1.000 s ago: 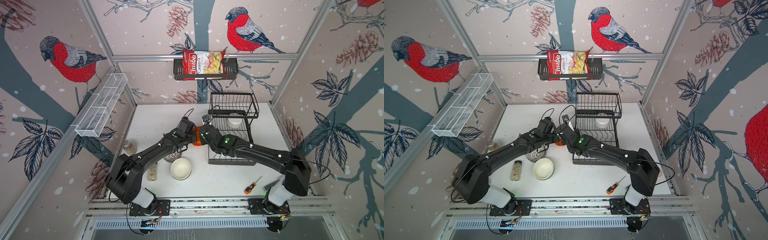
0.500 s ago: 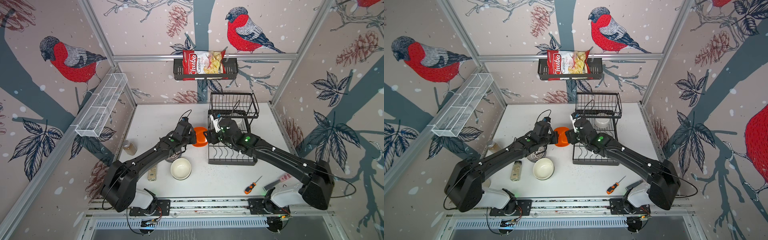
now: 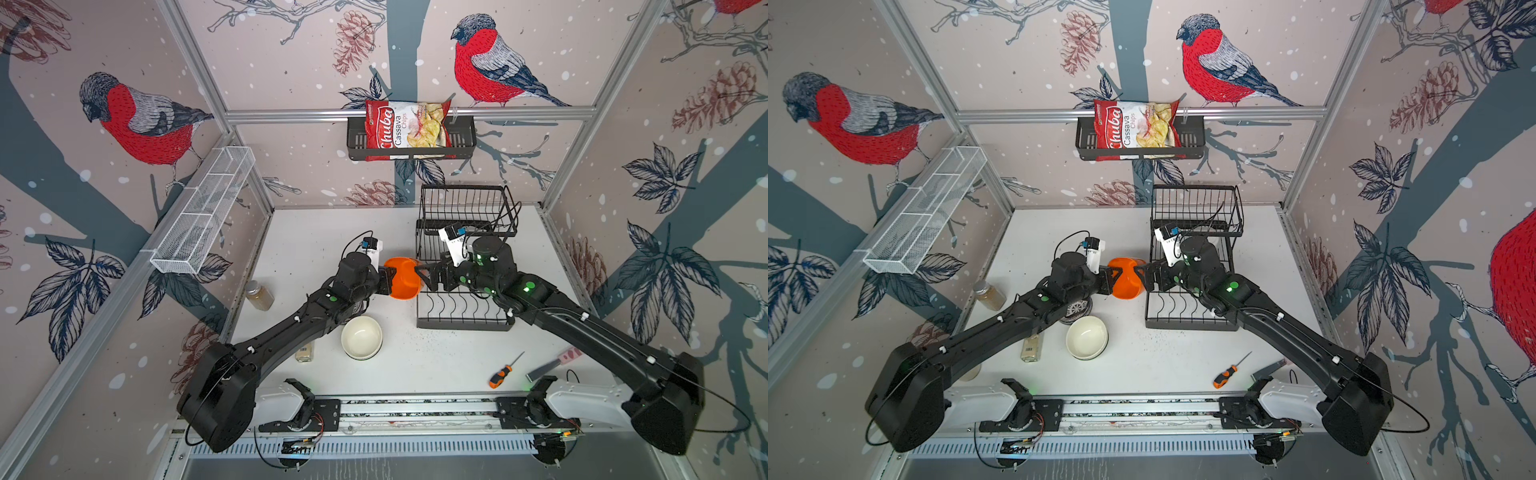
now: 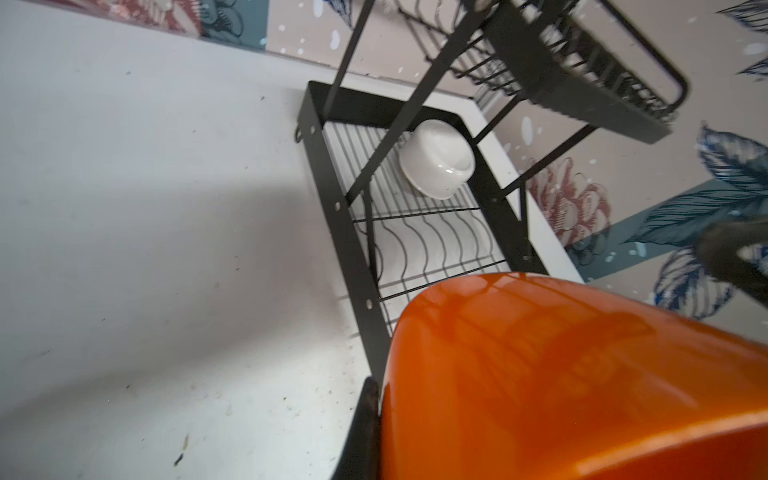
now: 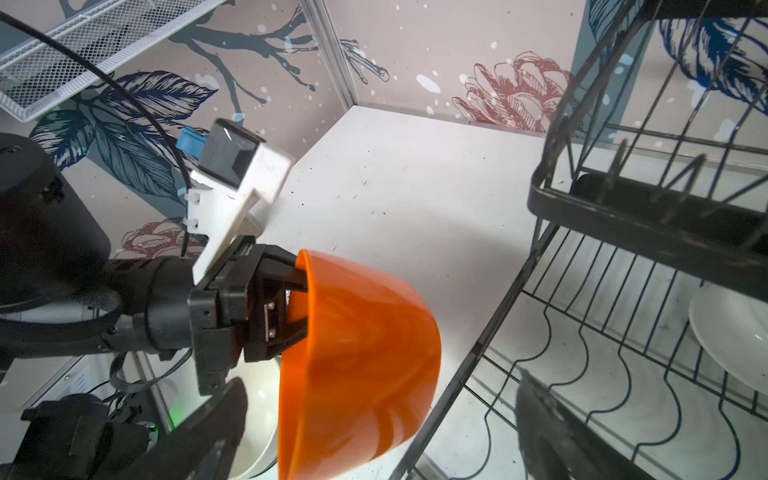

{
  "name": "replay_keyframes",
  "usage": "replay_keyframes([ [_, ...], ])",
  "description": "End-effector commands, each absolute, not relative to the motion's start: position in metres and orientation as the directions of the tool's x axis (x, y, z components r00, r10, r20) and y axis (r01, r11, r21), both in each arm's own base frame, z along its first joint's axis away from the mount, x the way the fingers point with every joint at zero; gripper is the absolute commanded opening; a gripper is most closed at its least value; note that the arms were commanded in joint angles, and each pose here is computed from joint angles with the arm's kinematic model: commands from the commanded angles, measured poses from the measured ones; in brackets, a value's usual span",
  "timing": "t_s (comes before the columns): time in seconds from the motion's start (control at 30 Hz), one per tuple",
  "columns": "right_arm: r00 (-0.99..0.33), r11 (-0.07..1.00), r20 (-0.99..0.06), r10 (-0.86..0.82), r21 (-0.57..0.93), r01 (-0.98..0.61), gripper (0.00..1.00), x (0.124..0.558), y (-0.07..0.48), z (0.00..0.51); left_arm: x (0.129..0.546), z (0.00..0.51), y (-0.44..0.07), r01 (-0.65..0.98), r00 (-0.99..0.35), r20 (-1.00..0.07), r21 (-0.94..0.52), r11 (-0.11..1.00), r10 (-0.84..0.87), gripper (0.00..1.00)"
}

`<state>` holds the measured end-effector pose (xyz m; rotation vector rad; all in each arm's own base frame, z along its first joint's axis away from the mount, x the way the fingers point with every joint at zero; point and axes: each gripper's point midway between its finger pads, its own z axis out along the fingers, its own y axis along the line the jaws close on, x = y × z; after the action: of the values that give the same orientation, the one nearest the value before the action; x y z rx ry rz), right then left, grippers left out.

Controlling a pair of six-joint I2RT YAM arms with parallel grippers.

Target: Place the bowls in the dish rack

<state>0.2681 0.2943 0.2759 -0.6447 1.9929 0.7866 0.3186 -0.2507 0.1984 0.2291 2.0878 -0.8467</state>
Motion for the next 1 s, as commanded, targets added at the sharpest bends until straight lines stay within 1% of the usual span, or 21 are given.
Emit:
replay_keyframes([
  [0.0,-0.481,0.614,-0.864,-0.146,0.303,-0.729,0.99,0.26,0.299,0.28,0.319,0.239,-0.262,0.571,-0.503,-0.848,-0.47,0.674,-0.166,0.0],
  [0.07,-0.488,0.602,-0.86,-0.146,0.315,-0.734,1.0,0.259,0.298,0.28,0.318,0.245,-0.262,0.59,-0.49,-0.854,-0.474,0.653,-0.177,0.0],
  [0.3,-0.498,0.538,-0.857,-0.132,0.36,-0.762,0.99,0.252,0.297,0.289,0.31,0.265,-0.266,0.69,-0.475,-0.854,-0.51,0.514,-0.211,0.0],
  [0.4,-0.502,0.502,-0.855,-0.13,0.38,-0.777,1.0,0.247,0.299,0.293,0.307,0.271,-0.269,0.714,-0.467,-0.858,-0.508,0.482,-0.212,0.0],
  [0.57,-0.5,0.479,-0.855,-0.138,0.384,-0.789,1.0,0.244,0.299,0.296,0.305,0.276,-0.273,0.734,-0.462,-0.859,-0.51,0.449,-0.22,0.0],
  [0.8,-0.5,0.417,-0.852,-0.153,0.404,-0.815,1.0,0.234,0.306,0.299,0.302,0.277,-0.28,0.763,-0.463,-0.86,-0.51,0.398,-0.214,0.0],
  [0.97,-0.496,0.389,-0.854,-0.158,0.408,-0.826,0.99,0.23,0.309,0.301,0.307,0.274,-0.279,0.751,-0.47,-0.856,-0.516,0.412,-0.215,0.0],
])
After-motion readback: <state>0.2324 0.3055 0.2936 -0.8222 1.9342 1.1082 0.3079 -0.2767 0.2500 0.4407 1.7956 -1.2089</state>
